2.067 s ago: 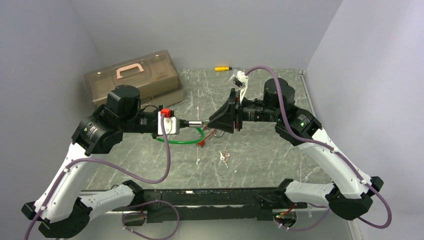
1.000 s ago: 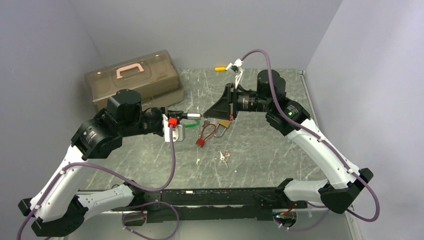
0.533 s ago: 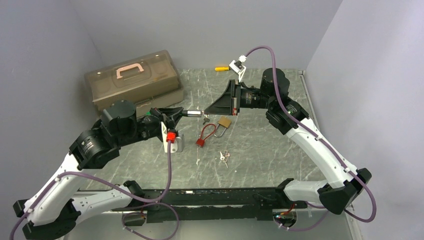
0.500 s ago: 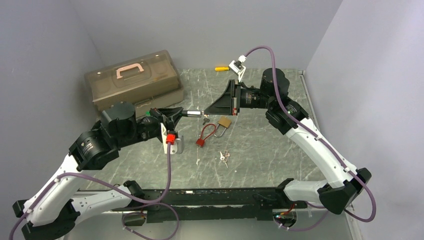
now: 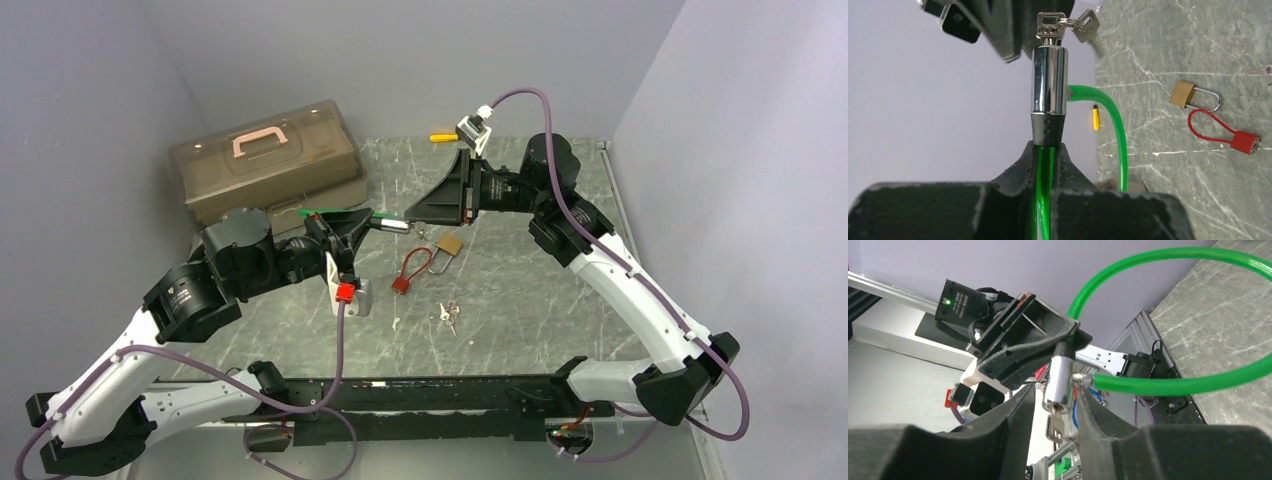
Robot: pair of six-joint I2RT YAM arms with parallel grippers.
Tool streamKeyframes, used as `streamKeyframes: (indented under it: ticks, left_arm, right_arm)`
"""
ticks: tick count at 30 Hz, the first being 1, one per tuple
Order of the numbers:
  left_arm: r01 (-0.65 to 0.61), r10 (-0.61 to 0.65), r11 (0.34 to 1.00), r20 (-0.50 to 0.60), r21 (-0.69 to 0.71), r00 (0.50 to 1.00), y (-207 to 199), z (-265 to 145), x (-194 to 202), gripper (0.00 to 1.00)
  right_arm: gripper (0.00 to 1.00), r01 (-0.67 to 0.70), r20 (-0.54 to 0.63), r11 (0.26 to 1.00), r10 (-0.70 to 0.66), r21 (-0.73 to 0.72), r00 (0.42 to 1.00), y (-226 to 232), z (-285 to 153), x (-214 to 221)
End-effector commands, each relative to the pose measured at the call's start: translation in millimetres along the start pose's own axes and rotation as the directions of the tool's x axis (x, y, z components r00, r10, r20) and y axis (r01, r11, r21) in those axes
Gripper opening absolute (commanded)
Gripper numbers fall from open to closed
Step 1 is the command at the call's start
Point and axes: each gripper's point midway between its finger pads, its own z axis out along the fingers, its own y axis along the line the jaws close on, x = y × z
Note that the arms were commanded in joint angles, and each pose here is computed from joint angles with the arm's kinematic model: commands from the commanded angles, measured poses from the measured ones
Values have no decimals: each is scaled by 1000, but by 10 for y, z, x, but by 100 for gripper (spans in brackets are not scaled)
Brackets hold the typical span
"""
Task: Unlock with the key
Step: Unlock the lock.
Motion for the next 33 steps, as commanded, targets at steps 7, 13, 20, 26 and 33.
streamKeyframes:
  ticks: [7,13,20,26,33]
  left_arm:
    - [-20,30,994,92,-107,995,275,-97,-235,0]
    - [52,-38,992,128,-111,991,330,-165,-320,0]
    - [324,-289,938,238,-124,928,620,-280,-520,0]
    - [510,-487,860,284,-9,826,617,-266,-621,0]
    - [536,-527,842,307,63,792,563,-214,-716,0]
  right_arm:
    - [58,153,117,988,-150,-18,982,440,-338,-384]
    - [74,338,178,937,-349,89,920,392,-654,-526]
    - [93,682,121,713,-701,161,703,52,-795,-297]
    - [98,819,184,569,-814,65,551,129,-813,-57]
    - [97,883,165,469,-873,29,458,268,-601,-14]
